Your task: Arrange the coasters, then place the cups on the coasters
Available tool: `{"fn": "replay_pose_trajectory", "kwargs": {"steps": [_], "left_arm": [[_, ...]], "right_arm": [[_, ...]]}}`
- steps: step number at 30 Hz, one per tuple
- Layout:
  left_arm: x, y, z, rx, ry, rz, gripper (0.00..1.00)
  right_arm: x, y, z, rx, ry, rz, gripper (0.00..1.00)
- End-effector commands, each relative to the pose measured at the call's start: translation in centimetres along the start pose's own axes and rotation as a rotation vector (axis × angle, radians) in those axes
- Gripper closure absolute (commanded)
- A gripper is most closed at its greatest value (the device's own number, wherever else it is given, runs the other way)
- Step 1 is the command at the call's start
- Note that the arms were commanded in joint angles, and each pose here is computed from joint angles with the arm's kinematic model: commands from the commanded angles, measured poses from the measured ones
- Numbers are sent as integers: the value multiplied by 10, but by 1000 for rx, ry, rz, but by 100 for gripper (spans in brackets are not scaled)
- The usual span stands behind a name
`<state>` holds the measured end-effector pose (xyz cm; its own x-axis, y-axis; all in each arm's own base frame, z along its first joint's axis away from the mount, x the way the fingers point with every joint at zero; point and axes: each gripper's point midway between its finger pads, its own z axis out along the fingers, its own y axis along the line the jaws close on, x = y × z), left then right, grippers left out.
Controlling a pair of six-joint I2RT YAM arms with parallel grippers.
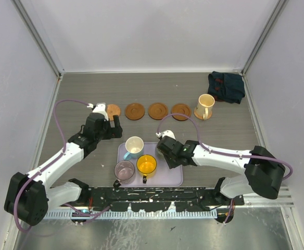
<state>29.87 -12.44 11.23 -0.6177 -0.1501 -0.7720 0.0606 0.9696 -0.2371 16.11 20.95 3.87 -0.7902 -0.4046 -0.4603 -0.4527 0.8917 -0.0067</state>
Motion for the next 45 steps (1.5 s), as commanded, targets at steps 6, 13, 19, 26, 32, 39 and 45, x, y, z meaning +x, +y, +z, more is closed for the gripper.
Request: {"fn": "replay_pose_trajectory", "kwargs": {"steps": [6, 13, 19, 26, 32, 39, 45], "left_arm": [[-11, 0, 0, -5, -47, -1, 2], [-11, 0, -1, -5, -50, 3, 2], [-12, 0, -3, -4, -54, 3, 2], [-13, 0, -3, -3, -57, 3, 2], [-15, -2, -2, 0, -57, 6, 2], [-16, 0, -3, -9, -57, 18, 2], [-16, 1, -3, -10, -60, 17, 2]], "right_arm": [[-12, 2, 5, 18, -23, 32, 88], [-24, -5, -4, 57, -67, 48, 99], [-51, -19, -29, 114, -188, 94, 99], [-83, -37, -59, 189, -341, 145, 99], [-109, -47, -68, 247, -432, 170, 99], [-122, -41, -65, 224, -456, 186, 99], [-121, -49, -73, 231, -508, 228, 99]]}}
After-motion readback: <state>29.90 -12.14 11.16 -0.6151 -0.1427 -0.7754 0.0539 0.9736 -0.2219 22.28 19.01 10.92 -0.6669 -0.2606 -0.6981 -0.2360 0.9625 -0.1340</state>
